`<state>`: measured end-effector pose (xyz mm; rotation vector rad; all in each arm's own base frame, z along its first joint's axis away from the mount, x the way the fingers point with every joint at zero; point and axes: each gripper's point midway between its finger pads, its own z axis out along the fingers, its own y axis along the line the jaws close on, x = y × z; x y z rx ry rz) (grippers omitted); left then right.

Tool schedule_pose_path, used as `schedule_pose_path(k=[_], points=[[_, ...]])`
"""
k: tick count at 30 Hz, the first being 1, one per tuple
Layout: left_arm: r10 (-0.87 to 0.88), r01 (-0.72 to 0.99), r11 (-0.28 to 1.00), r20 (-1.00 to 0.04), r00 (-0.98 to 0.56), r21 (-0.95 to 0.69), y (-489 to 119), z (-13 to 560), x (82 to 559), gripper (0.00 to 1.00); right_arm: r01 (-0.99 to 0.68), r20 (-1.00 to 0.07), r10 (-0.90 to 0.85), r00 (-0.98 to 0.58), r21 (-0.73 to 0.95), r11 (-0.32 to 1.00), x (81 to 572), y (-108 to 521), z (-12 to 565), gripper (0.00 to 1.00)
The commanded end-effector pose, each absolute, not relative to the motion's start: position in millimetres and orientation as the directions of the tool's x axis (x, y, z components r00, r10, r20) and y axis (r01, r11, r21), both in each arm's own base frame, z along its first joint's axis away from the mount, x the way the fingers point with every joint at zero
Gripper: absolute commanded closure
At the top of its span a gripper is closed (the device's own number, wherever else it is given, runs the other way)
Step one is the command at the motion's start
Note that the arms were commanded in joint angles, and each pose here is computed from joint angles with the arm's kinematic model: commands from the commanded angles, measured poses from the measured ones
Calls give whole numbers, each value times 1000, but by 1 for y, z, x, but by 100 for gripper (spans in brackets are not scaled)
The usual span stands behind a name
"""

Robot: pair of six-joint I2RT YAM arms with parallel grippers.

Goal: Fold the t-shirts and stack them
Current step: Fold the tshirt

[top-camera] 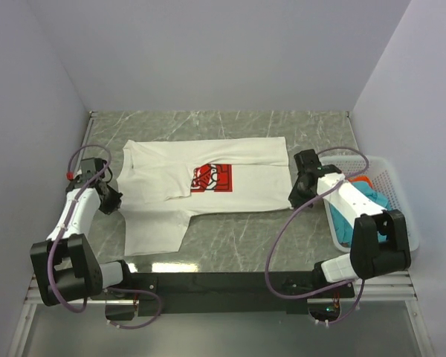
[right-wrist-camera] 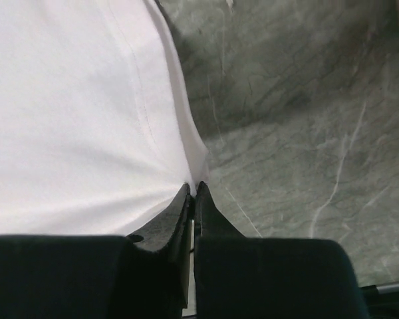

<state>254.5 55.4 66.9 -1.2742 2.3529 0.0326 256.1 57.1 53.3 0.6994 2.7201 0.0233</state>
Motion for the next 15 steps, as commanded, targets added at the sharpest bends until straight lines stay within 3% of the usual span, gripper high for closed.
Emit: schedule_pose_path(k=[1, 15], points=[[-754, -780, 598, -460, -469, -186, 69, 92, 271, 99, 438, -348, 428, -834, 51, 897, 275, 44, 77, 100], [-768, -736, 620, -406, -496, -273, 61, 107, 326, 99, 407, -329, 399, -856, 48, 912, 341, 50, 87, 100]])
